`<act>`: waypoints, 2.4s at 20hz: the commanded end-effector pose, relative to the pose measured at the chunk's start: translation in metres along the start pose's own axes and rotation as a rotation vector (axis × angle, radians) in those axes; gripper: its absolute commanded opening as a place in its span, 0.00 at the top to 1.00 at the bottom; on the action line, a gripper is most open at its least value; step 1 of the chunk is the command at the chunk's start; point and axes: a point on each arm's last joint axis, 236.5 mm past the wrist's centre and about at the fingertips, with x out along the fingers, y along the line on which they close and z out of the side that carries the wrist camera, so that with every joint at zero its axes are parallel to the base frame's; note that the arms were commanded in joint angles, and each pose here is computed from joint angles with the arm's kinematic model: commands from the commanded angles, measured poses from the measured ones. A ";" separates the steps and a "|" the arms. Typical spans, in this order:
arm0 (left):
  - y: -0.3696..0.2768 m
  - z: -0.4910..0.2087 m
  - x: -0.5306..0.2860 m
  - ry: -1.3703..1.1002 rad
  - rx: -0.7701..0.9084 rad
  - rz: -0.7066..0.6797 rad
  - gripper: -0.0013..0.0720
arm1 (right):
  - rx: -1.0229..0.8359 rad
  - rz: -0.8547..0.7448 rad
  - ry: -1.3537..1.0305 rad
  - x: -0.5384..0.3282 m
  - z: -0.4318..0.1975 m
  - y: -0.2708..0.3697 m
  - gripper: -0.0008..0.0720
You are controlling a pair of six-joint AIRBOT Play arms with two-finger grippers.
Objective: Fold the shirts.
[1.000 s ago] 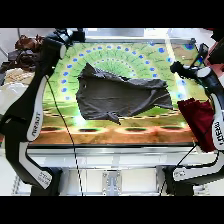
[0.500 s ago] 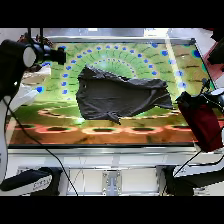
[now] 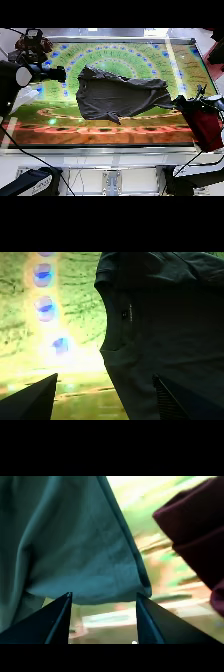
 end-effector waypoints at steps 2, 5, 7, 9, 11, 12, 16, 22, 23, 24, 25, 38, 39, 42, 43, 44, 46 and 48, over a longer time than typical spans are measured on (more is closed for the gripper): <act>-0.004 -0.004 0.000 0.009 -0.012 -0.018 0.06 | 0.036 -0.002 0.033 0.015 -0.021 -0.004 0.37; -0.004 -0.004 0.000 0.009 -0.012 -0.018 0.06 | 0.044 -0.023 0.005 0.020 -0.019 -0.010 0.37; -0.004 -0.004 0.000 0.008 -0.012 -0.018 0.06 | 0.068 -0.017 -0.061 0.020 -0.003 -0.009 0.38; -0.004 -0.004 0.000 0.008 -0.011 -0.017 0.06 | 0.101 -0.001 -0.120 0.018 0.011 -0.007 0.47; -0.004 -0.004 0.000 0.008 -0.011 -0.017 0.06 | 0.141 0.023 -0.173 0.017 0.023 -0.002 0.57; -0.004 -0.004 0.000 0.007 -0.011 -0.017 0.06 | 0.158 0.034 -0.190 0.016 0.027 0.000 0.57; -0.005 -0.009 0.008 0.008 0.010 -0.020 0.06 | 0.149 0.067 -0.200 0.014 0.030 0.008 0.94; -0.013 -0.116 0.056 0.078 -0.402 -0.040 0.06 | 0.068 0.125 -0.174 0.000 0.022 0.033 0.94; -0.013 -0.131 0.063 0.035 -0.612 -0.055 0.06 | 0.053 0.146 -0.169 -0.003 0.020 0.040 0.94; -0.015 -0.145 0.069 0.010 -0.803 -0.073 0.06 | 0.045 0.164 -0.168 -0.007 0.019 0.047 0.94; -0.015 -0.166 0.077 0.017 -0.995 -0.080 0.06 | 0.037 0.182 -0.173 -0.011 0.020 0.053 0.94; -0.068 -0.253 0.107 0.288 -1.249 -0.185 0.20 | 0.010 0.278 -0.211 -0.037 0.023 0.087 0.94; -0.075 -0.257 0.110 0.317 -1.244 -0.205 0.20 | 0.010 0.278 -0.211 -0.037 0.023 0.087 0.94; -0.091 -0.253 0.123 0.347 -1.204 -0.269 0.20 | 0.010 0.279 -0.208 -0.037 0.022 0.088 0.94; -0.094 -0.246 0.128 0.340 -1.185 -0.284 0.20 | 0.009 0.281 -0.205 -0.037 0.022 0.088 0.94; -0.095 -0.240 0.134 0.336 -1.167 -0.290 0.20 | 0.007 0.283 -0.202 -0.037 0.021 0.089 0.94; -0.101 -0.233 0.145 0.363 -1.147 -0.306 0.20 | -0.011 0.290 -0.196 -0.037 0.019 0.091 0.94; -0.110 -0.234 0.155 0.431 -1.130 -0.342 0.20 | -0.015 0.294 -0.194 -0.037 0.018 0.092 0.94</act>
